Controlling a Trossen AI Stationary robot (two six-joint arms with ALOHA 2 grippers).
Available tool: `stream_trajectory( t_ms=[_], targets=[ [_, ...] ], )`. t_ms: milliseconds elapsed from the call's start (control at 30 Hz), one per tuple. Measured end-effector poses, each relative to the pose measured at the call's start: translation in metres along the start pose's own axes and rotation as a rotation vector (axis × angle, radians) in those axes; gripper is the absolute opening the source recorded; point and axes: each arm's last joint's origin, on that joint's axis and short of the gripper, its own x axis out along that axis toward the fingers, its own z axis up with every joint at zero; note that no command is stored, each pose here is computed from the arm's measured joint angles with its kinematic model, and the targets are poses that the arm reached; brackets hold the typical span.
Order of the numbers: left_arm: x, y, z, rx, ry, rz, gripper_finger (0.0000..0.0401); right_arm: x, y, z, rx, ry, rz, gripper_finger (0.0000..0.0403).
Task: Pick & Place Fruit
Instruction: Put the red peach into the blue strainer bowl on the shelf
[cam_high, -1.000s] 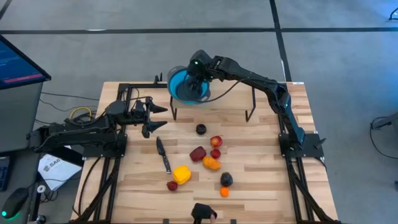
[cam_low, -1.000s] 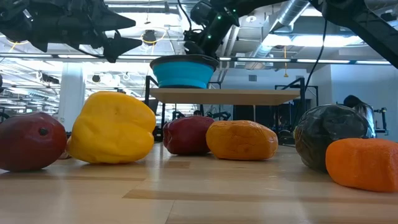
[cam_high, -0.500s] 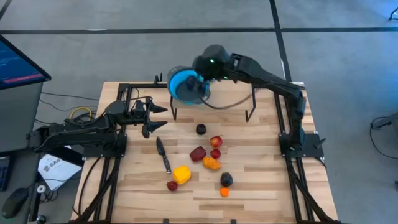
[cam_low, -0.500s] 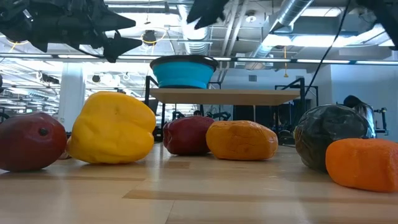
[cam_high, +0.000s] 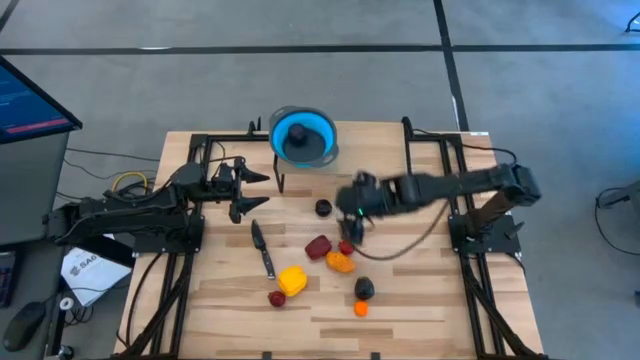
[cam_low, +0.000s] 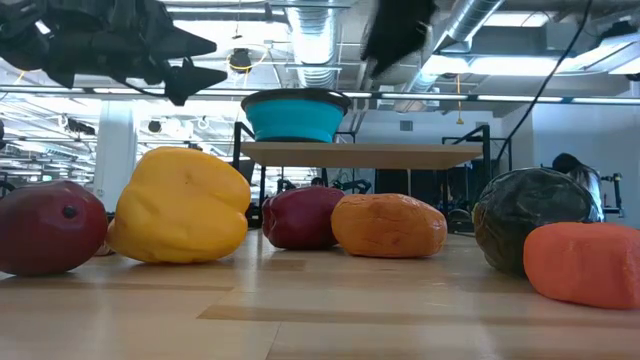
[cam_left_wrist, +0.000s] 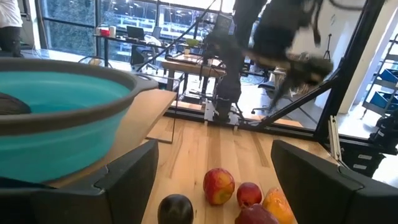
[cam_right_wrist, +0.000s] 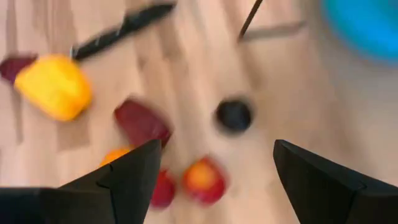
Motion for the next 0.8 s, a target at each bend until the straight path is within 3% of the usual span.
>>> stream_trajectory(
  t_ms=[133, 233, 500, 800],
  targets=[
    [0.0, 0.0, -0.002, 0.009, 0.006, -0.004, 0.0305, 0.018, 0.014, -0.04, -0.011, 0.081, 0.026, 0.0305],
    [0.0, 0.0, -0.002, 0.03, 0.006, -0.01, 0.0305, 0.039, 0.018, -0.056, -0.112, 0.133, 0.034, 0.0305],
    [0.0, 0.0, -0.001, 0.033, 0.004, -0.011, 0.0305, 0.095, 0.005, -0.063, -0.414, 0.266, 0.123, 0.0305],
    [0.0, 0.0, -0.001, 0.027, -0.001, -0.012, 0.0305, 0.133, -0.019, -0.063, -0.524, 0.303, 0.125, 0.0326]
  ],
)
